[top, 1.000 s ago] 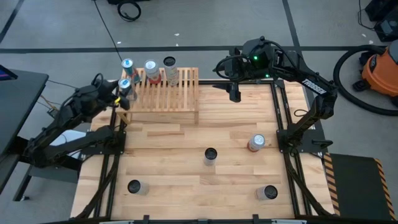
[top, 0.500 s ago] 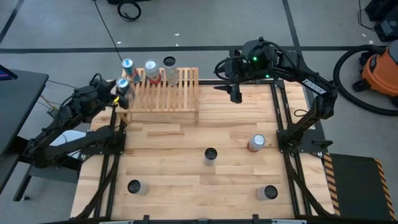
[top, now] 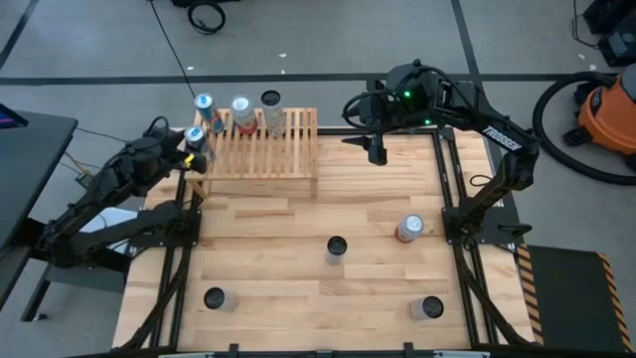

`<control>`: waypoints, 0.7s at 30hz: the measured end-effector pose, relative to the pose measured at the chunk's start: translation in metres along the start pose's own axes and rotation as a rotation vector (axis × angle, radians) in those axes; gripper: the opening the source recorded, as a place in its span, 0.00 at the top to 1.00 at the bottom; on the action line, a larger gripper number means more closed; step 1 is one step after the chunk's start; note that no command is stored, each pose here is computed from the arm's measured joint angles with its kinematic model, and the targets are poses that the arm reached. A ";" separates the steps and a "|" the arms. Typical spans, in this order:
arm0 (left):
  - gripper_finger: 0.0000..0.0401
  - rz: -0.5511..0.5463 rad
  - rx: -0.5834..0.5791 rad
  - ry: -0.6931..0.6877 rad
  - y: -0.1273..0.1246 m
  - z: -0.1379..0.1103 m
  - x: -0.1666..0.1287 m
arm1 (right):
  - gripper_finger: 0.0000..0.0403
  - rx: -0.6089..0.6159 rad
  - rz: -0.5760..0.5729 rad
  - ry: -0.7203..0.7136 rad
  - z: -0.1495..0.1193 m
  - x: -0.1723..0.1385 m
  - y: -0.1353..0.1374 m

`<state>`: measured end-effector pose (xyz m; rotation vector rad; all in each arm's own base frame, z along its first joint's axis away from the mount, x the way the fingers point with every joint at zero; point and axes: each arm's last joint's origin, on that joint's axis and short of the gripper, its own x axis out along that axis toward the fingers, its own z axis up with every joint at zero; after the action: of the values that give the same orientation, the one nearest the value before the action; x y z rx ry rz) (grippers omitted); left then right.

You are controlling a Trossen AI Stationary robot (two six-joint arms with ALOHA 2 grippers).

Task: Place canned beverage on shelf
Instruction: Put the blue soda can on the shelf aligned with the other blue soda can

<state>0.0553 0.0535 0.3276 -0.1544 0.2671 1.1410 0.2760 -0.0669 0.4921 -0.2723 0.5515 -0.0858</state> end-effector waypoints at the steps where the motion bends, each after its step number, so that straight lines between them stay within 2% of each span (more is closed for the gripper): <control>1: 0.42 -0.003 -0.010 -0.016 0.000 0.002 0.000 | 0.30 0.000 0.000 0.000 0.000 0.000 0.000; 4: 0.42 -0.009 -0.031 -0.050 -0.001 0.005 0.000 | 0.30 0.000 0.000 0.000 0.000 0.000 0.000; 15: 0.42 -0.040 -0.046 -0.024 -0.003 0.004 0.002 | 0.30 0.000 0.000 0.000 0.000 0.000 0.000; 21: 0.41 0.003 -0.015 0.018 -0.009 0.004 0.013 | 0.30 0.000 0.000 0.000 0.000 0.000 0.000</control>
<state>0.0689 0.0623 0.3274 -0.1777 0.2745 1.1450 0.2760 -0.0669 0.4921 -0.2724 0.5514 -0.0862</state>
